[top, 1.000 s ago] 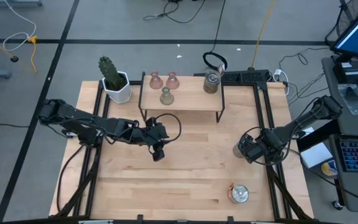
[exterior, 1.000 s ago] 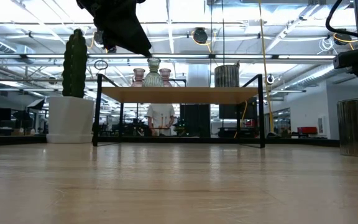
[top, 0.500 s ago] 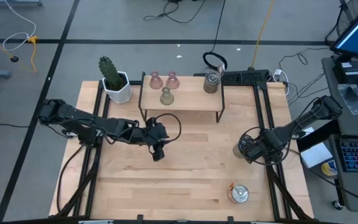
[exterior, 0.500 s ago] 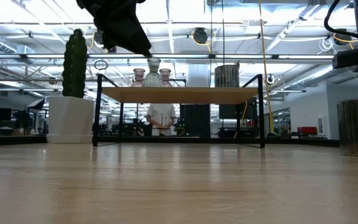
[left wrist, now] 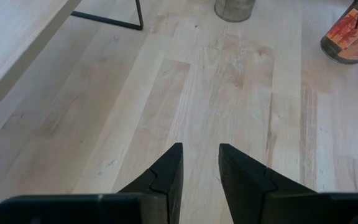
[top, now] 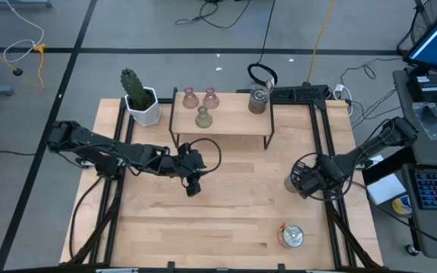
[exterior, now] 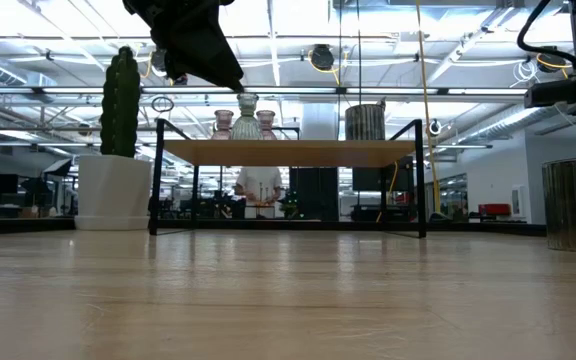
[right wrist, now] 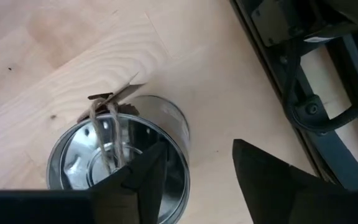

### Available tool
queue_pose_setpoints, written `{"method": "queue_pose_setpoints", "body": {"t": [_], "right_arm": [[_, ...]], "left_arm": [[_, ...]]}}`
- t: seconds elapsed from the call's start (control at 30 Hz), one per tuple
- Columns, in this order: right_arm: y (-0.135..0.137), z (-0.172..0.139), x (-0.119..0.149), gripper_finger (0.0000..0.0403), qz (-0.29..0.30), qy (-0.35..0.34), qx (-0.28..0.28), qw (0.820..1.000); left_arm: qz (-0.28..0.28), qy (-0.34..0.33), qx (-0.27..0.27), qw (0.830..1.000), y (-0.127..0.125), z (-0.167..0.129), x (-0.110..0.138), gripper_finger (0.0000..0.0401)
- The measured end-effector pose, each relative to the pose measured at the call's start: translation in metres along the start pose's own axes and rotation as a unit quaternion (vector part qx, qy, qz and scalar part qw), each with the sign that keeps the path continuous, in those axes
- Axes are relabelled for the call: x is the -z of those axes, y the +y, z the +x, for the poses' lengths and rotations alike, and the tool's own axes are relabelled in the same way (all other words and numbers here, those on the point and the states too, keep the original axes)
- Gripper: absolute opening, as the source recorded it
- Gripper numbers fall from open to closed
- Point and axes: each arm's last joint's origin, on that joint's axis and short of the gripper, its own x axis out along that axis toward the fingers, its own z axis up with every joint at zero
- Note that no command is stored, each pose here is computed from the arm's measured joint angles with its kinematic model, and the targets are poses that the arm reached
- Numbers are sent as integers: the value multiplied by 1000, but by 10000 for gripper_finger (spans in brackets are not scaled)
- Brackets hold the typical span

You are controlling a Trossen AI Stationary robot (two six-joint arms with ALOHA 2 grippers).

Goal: Pick & Place candle stick holders
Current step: Put the top silver scented candle on the shelf

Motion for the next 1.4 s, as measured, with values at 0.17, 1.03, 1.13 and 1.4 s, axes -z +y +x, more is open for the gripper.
{"method": "queue_pose_setpoints", "body": {"t": [0.17, 1.03, 1.13, 1.4], "right_arm": [[-1, 10, -1, 176, -12, -6, 3, 1000], [8, 33, 3, 40, -18, 38, -38, 998], [8, 33, 3, 17, -23, 38, -36, 998], [8, 33, 2, 5, -33, 37, -36, 998]], "left_arm": [[-2, 0, 0, 1000, 0, 0, 0, 104], [-4, 0, 0, 1000, 0, 0, 0, 104], [-4, 0, 0, 1000, 0, 0, 0, 104], [-3, 0, 0, 1000, 0, 0, 0, 104]]}}
